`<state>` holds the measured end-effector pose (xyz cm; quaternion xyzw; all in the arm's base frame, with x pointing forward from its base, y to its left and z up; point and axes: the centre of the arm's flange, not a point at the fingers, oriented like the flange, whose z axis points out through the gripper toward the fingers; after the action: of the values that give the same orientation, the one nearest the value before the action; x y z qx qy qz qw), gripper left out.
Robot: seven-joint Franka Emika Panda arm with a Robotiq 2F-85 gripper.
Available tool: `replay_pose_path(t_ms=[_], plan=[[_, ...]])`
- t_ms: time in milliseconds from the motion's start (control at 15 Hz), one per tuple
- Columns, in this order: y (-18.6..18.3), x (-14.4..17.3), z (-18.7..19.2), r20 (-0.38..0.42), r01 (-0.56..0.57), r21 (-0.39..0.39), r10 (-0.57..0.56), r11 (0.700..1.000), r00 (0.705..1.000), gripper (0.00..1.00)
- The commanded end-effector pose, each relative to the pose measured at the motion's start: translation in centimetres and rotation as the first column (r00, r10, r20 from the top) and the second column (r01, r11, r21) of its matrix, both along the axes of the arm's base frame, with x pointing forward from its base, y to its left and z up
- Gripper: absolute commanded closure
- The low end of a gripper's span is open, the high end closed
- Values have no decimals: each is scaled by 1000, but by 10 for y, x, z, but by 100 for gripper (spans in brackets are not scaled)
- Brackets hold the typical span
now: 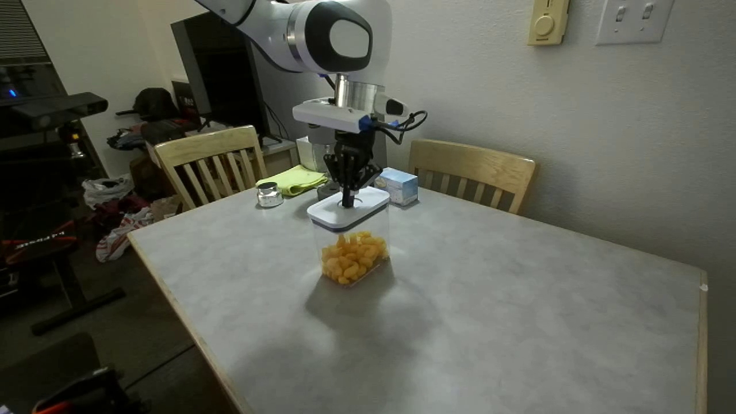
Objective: Press the button on the white lid, pick the lid and put it on the table
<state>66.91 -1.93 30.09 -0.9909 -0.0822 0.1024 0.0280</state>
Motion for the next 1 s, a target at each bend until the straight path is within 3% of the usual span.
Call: replay_pose_path(t_ms=[0, 67, 133, 267, 333, 400, 600, 933], plan=[[0, 0, 0, 0, 0, 0, 0, 1000, 1000, 99], [0, 0, 0, 0, 0, 0, 0, 1000, 1000, 99], [0, 0, 0, 0, 0, 0, 0, 1000, 1000, 74], [2, 6, 2, 32, 4, 16, -4, 1000, 999, 68], [2, 8, -1, 33, 4, 24, -5, 1000, 999, 60], [3, 11, -1, 46, 2, 22, -3, 1000, 999, 90], [6, 16, 12, 93, -7, 38, 3, 999, 996, 100], [16, 28, 53, 196, -41, 62, 29, 997, 980, 100]])
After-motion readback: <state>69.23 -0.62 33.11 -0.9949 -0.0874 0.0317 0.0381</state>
